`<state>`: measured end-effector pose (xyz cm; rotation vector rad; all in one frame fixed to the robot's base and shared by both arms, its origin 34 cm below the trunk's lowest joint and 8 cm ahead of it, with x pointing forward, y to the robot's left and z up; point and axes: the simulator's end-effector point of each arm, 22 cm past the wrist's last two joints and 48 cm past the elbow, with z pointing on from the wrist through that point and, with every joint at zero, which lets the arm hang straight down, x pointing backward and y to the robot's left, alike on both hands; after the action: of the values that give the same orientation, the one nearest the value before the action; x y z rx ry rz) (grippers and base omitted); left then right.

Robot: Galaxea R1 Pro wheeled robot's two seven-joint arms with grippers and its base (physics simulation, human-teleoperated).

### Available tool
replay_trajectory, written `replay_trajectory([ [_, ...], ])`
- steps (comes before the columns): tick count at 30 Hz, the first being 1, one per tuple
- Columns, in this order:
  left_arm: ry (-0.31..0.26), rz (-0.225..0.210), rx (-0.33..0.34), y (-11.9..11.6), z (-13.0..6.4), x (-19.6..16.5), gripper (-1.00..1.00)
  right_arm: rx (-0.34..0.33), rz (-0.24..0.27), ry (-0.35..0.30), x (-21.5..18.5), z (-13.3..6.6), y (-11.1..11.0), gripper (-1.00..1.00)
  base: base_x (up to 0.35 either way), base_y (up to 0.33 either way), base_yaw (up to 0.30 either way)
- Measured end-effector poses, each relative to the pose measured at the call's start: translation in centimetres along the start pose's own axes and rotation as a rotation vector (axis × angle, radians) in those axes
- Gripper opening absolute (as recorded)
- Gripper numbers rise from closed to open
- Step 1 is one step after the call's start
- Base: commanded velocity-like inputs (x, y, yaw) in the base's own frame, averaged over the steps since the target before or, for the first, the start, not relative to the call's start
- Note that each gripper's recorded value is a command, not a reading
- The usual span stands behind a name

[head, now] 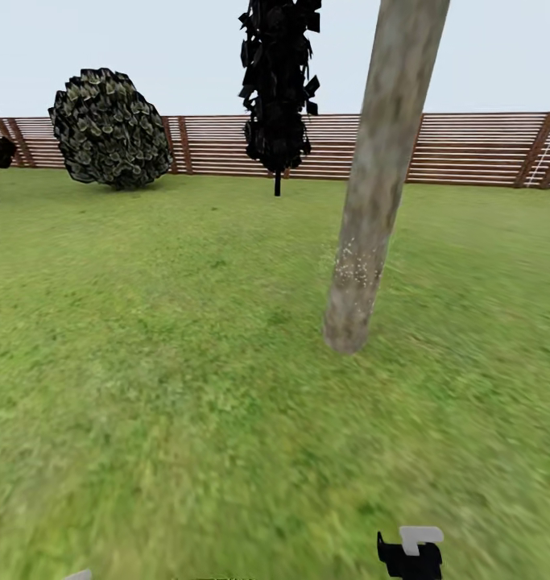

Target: In the garden, pick up the pesticide atomizer on the floor and spray pesticide onto both trees until each tree trunk is fully covered.

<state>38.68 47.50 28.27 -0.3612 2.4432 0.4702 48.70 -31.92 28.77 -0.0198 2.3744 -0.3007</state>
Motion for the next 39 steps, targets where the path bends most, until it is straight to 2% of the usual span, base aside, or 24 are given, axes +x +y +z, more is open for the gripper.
replay_trajectory([
  [26, 0.013, 0.015, 0.024, -1.0, -0.1, 0.6, -1.00, -0.002, -0.001, 0.008, 0.4, 0.0, 0.1, 1.00, 0.000, 0.000, 0.281],
  [39, 0.022, 0.008, 0.026, -1.4, -0.2, 1.1, -1.00, -0.002, -0.002, 0.013, 0.6, 0.1, 0.1, 1.00, 0.000, 0.000, 0.282],
])
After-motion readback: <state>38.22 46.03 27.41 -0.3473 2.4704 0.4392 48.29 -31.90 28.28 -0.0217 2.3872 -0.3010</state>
